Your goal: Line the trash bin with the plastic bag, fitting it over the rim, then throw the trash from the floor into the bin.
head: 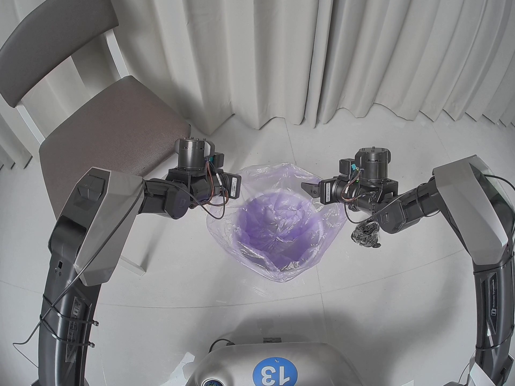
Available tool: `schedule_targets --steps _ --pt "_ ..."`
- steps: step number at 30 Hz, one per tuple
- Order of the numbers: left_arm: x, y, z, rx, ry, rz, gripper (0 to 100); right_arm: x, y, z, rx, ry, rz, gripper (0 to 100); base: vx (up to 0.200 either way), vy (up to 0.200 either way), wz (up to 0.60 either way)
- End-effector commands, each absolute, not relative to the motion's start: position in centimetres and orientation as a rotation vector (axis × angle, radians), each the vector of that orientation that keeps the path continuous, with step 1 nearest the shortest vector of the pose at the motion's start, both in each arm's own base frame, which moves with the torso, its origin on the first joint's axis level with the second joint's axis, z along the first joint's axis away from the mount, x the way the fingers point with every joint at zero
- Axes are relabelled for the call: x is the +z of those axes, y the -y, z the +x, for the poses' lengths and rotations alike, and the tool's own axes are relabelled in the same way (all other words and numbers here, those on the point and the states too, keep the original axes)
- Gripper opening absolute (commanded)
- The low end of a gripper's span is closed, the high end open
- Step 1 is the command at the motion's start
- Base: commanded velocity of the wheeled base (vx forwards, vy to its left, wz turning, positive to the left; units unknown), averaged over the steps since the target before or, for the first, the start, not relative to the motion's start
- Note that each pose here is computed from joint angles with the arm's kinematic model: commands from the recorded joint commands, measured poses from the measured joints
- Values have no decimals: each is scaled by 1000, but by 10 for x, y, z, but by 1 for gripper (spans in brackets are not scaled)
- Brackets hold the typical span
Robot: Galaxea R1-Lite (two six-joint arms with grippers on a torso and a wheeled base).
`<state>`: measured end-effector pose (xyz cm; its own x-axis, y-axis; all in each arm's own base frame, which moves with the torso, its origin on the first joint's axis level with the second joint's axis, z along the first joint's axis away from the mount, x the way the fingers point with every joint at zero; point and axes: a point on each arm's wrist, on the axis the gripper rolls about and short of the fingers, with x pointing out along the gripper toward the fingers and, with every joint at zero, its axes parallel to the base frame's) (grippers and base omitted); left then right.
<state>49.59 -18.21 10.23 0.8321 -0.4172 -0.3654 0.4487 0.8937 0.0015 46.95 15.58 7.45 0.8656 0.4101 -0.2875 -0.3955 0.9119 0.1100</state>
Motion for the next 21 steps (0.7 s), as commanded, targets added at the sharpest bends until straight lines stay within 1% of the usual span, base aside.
schedule_targets --steps 1,8,9,21 --pt "102 180 500 -451 -371 88 0 65 -157 472 423 -323 47 100 0 0 0" --pt "89 185 503 -457 -380 99 0 63 -154 475 417 -311 52 100 0 0 0" --pt "89 184 503 -455 -379 105 100 64 -154 475 416 -308 51 100 0 0 0" --pt "96 171 491 -437 -374 105 100 59 -152 478 409 -318 43 100 0 0 0"
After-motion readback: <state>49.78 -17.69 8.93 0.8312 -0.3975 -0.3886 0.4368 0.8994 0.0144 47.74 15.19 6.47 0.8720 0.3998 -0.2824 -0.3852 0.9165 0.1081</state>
